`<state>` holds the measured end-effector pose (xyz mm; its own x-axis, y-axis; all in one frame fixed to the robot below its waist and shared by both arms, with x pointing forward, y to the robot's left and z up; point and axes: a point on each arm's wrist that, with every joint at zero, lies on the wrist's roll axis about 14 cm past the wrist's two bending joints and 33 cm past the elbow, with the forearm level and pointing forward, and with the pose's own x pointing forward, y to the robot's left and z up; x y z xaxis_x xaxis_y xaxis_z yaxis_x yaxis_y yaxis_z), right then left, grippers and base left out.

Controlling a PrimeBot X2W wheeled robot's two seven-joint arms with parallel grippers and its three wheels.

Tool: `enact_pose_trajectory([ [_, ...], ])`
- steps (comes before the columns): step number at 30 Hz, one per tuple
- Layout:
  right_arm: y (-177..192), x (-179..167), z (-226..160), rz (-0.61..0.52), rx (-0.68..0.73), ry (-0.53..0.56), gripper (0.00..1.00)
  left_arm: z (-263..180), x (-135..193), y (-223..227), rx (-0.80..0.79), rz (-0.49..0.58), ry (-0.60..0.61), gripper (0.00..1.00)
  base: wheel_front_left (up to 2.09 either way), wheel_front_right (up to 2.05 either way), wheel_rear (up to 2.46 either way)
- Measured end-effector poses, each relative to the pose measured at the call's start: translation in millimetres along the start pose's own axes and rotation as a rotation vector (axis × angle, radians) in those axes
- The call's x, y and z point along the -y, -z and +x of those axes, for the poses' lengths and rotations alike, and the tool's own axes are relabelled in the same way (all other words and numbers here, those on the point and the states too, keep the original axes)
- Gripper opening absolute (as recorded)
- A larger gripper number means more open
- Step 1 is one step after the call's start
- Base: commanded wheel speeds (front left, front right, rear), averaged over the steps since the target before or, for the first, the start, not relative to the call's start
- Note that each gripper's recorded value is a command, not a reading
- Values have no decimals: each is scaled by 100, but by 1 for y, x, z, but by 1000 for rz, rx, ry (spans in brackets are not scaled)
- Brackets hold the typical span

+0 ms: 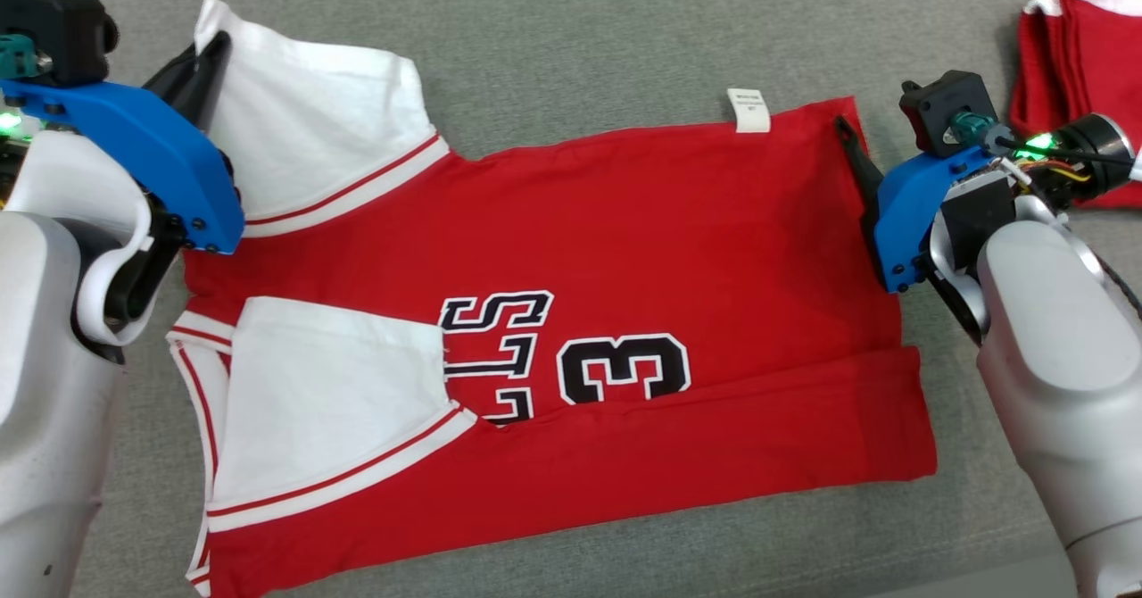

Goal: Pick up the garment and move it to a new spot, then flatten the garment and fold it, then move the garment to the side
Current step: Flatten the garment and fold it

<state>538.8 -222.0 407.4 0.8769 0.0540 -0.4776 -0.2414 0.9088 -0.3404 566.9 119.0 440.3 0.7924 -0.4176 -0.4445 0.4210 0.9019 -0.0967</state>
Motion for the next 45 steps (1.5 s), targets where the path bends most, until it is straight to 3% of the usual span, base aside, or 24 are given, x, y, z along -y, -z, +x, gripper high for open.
enact_pose_trajectory([
  [5,9,-13,12,-62,-80,-56,100,-6,5,0,21,-6,12,0,0,0,0],
  [6,9,-16,14,-72,-87,-69,95,-6,6,0,25,-7,14,0,0,0,0],
  [8,10,-19,17,-76,-105,-85,80,-7,8,0,32,-10,18,0,0,0,0],
  [10,11,-19,19,-78,-116,-95,49,-8,9,0,35,-12,21,0,0,0,0],
  [13,12,-19,23,-77,-125,-106,31,-8,9,2,36,-19,24,0,0,0,0],
  [16,10,-19,24,-76,-113,-113,0,-9,10,3,39,-19,26,0,0,0,0],
  [29,-34,4,0,-8,126,-57,0,-34,13,-30,189,-49,3,0,0,0,0],
  [41,-4,-18,-64,135,237,-67,0,-120,44,14,241,-136,-29,0,0,0,0],
  [45,13,-25,-82,189,236,-63,0,-143,59,44,215,-226,-45,0,0,0,0],
])
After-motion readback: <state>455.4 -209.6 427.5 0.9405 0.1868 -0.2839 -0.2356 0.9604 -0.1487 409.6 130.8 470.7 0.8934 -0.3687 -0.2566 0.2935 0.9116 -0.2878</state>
